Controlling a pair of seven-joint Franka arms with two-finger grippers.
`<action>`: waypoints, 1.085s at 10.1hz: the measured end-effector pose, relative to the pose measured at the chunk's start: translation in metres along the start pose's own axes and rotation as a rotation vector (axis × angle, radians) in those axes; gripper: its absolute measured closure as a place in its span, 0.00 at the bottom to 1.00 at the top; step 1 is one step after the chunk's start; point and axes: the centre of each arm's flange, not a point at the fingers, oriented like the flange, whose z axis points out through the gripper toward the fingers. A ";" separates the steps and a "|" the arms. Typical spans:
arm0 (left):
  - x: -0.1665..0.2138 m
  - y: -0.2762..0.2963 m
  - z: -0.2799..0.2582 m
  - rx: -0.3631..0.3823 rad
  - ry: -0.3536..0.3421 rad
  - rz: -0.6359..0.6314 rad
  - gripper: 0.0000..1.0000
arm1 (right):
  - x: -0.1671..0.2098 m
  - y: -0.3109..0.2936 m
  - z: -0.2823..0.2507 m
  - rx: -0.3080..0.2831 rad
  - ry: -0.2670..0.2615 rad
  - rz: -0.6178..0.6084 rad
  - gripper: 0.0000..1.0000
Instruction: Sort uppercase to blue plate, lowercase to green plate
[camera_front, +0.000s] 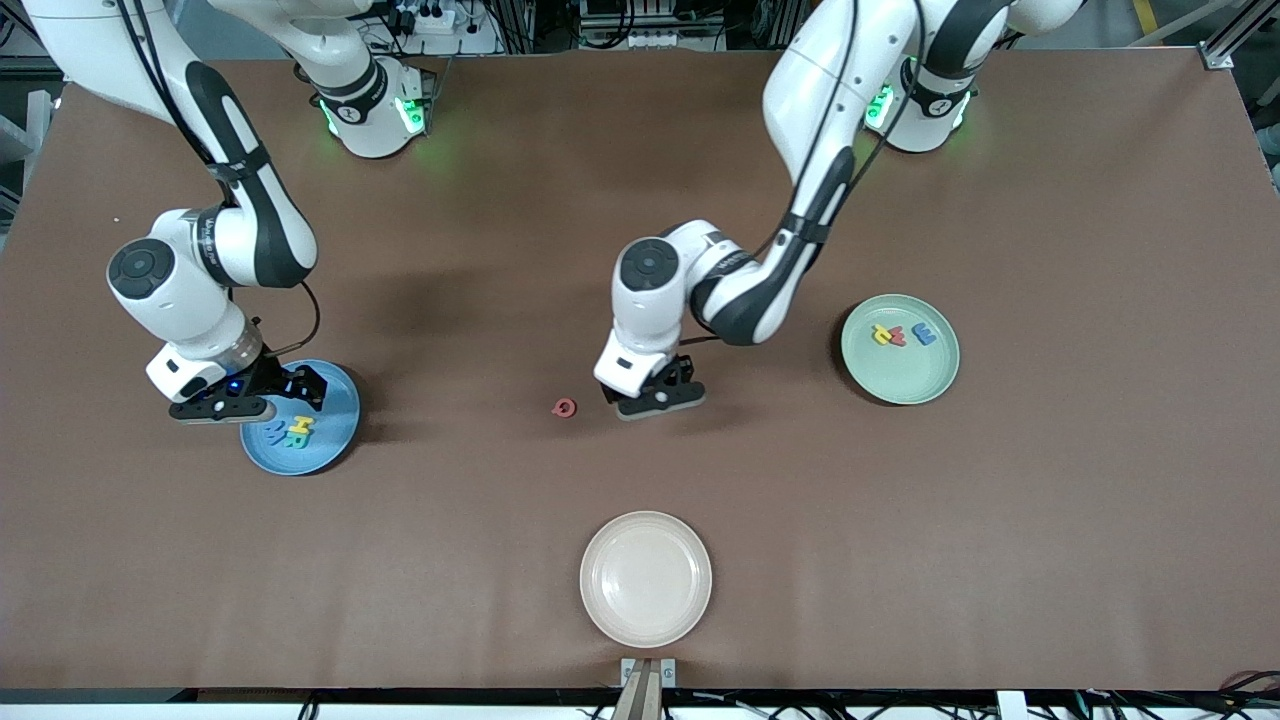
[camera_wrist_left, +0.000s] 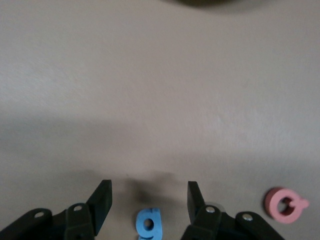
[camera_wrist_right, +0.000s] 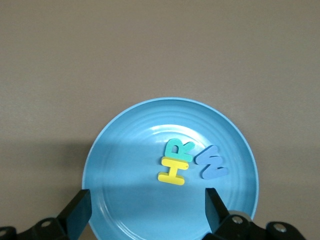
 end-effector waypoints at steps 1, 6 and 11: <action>-0.011 0.004 0.007 0.013 0.005 0.029 0.32 | 0.000 -0.001 0.000 0.000 0.000 0.003 0.00; -0.016 0.007 0.011 0.020 0.012 0.048 0.46 | 0.012 0.001 -0.010 -0.002 0.022 0.009 0.00; -0.020 0.006 0.017 0.026 0.004 0.051 0.47 | 0.027 0.005 -0.028 -0.006 -0.004 0.036 0.00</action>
